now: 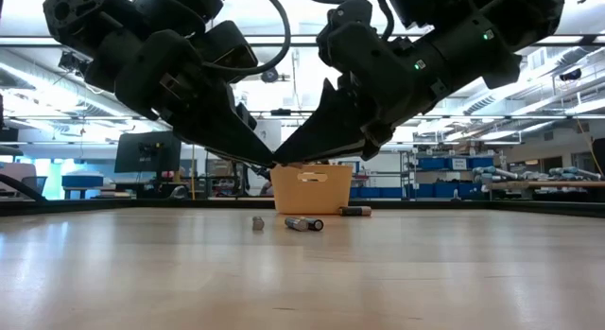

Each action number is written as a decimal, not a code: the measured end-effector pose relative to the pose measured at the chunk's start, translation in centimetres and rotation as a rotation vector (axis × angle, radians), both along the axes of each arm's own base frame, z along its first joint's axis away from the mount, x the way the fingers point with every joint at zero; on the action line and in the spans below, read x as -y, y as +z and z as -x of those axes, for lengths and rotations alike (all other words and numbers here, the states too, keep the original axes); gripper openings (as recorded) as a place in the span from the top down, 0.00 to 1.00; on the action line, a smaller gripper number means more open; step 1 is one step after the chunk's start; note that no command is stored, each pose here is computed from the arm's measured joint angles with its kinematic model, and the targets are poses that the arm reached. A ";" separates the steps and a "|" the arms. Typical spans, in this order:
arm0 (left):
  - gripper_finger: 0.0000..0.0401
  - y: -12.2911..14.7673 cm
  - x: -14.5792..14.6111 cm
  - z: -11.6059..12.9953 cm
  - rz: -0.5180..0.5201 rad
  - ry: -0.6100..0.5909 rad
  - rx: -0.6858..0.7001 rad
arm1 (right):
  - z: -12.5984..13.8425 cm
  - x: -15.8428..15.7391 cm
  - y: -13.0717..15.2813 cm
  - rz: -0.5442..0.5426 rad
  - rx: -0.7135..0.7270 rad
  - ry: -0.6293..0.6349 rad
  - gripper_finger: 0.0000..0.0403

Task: Sort batteries
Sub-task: Put the small black battery into the orange bin

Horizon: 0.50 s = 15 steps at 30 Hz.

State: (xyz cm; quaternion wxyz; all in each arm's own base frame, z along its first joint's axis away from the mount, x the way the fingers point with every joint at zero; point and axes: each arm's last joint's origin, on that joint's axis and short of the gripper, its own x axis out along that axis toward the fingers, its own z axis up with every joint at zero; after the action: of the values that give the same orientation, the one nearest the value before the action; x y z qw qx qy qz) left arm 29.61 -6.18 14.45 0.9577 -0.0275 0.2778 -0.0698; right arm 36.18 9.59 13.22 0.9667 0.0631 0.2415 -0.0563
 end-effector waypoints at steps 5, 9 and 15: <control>0.91 0.0 0.0 0.0 -0.017 -0.011 0.003 | 0.0 -0.1 0.0 0.005 0.001 0.001 0.89; 0.91 0.1 0.0 -0.1 -0.040 -0.025 -0.001 | 0.0 -0.1 0.0 0.005 0.002 0.000 0.88; 0.91 1.4 0.3 -0.9 -0.112 -0.086 -0.096 | -0.1 -0.4 0.5 0.008 0.040 0.010 0.78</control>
State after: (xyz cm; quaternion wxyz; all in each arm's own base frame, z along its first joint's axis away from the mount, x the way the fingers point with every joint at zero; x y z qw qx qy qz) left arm 30.52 -6.48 15.86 0.9394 0.0346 0.3279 -0.0941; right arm 36.30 10.03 13.70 0.9719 0.0591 0.2222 -0.0511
